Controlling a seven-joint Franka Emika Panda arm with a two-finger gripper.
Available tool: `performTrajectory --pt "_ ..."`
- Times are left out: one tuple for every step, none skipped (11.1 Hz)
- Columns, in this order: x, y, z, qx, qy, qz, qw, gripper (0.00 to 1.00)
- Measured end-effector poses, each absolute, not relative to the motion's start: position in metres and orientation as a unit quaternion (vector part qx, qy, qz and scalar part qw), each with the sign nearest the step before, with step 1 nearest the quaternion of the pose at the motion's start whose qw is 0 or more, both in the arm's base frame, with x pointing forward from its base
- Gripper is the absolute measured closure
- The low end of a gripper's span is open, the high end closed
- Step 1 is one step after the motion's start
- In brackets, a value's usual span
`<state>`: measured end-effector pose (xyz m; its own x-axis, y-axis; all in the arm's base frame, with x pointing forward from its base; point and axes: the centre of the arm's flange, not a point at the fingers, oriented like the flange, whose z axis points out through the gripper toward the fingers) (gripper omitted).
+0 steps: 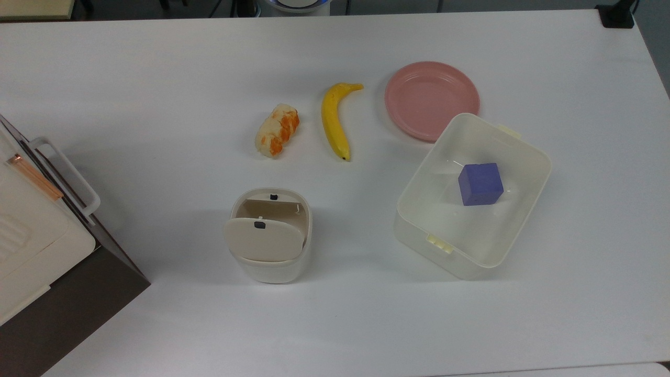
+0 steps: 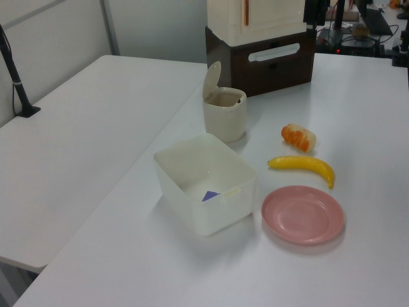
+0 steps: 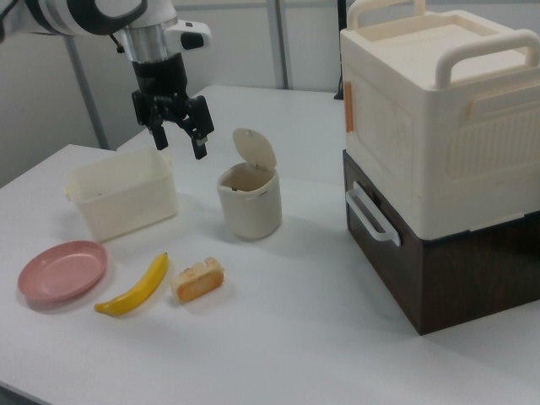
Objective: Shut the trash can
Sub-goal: 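Move the gripper down over the cream trash can's open lid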
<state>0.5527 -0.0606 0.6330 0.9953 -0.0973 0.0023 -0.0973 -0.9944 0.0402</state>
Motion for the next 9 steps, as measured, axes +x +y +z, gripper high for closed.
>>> performTrajectory --pt "0.554 -0.062 0.631 0.998 -0.051 -0.002 0.029 0.0" --pt "0.554 -0.064 0.631 0.997 -0.061 -0.003 0.038 0.0" --pt "0.554 -0.062 0.632 0.996 -0.068 -0.001 0.051 0.0" --pt "0.555 -0.053 0.633 0.995 -0.068 0.001 0.072 0.06" --pt "0.556 -0.042 0.634 0.994 -0.068 0.003 0.087 0.2" --pt "0.557 -0.034 0.634 0.993 -0.067 0.005 0.092 0.38" --pt "0.558 -0.031 0.632 0.994 -0.065 0.003 0.092 0.56" --pt "0.561 -0.03 0.625 0.994 -0.064 -0.003 0.092 0.69" --pt "0.569 -0.027 0.612 0.994 -0.059 -0.014 0.092 0.85"
